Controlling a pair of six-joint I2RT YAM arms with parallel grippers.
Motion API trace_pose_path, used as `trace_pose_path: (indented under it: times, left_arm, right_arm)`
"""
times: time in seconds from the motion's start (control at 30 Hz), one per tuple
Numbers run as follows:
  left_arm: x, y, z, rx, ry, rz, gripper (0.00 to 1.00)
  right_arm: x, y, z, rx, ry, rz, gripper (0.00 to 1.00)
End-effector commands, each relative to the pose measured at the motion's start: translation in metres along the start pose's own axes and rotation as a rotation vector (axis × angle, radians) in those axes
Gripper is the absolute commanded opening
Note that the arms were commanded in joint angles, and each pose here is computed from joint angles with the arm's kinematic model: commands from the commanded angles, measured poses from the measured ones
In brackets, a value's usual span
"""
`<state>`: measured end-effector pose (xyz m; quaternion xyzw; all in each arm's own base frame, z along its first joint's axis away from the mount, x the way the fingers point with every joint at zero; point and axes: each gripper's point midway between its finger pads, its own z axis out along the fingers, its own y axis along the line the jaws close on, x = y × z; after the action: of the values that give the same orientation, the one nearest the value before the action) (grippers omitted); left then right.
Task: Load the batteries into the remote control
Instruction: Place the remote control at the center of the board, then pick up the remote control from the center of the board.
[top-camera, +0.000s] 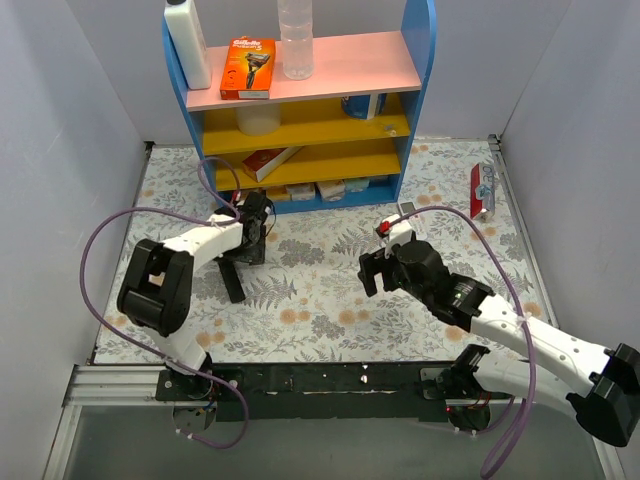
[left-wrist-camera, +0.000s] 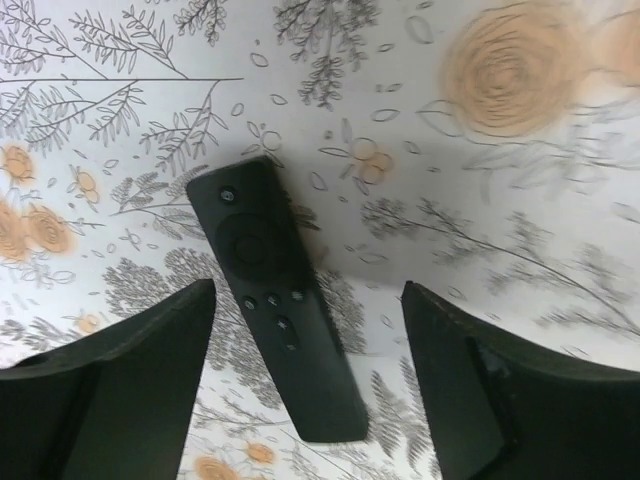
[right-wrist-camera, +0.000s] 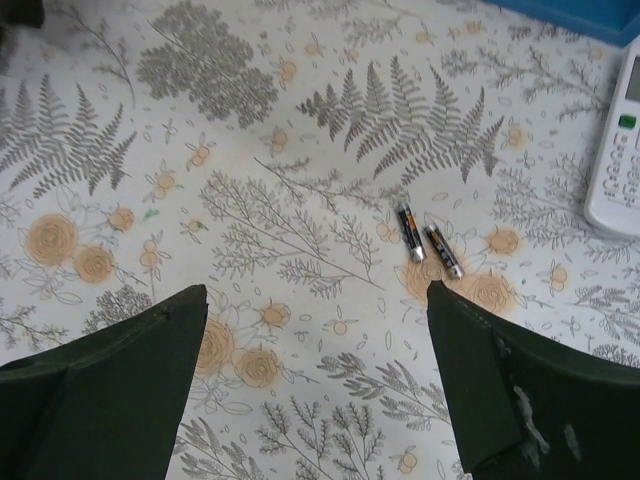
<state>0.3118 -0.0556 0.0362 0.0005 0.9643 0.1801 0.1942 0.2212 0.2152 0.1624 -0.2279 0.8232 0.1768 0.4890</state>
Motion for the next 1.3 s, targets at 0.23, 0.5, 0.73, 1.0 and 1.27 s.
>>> trace_pose_path:
  times: [0.23, 0.5, 0.73, 1.0, 1.27]
  left_arm:
    - [-0.065, 0.014, -0.134, 0.38, -0.544, -0.315, 0.98]
    - [-0.05, 0.053, -0.197, 0.505, -0.914, -0.418, 0.98]
    - [-0.047, 0.063, -0.205, 0.497, -0.97, -0.448, 0.98]
    - [-0.048, 0.057, -0.205, 0.522, -0.954, -0.437, 0.98]
    - [-0.047, 0.053, -0.204, 0.538, -0.946, -0.42, 0.98]
  right_arm:
    - [0.001, -0.062, 0.03, 0.19, 0.169, 0.168, 0.97]
    - [0.015, -0.143, 0.073, 0.333, 0.272, 0.294, 0.95]
    - [0.036, -0.2, 0.114, 0.387, 0.379, 0.305, 0.88]
    - [0.044, -0.233, 0.142, 0.396, 0.476, 0.267, 0.79]
    - [0.07, -0.224, 0.133, 0.371, 0.534, 0.295, 0.28]
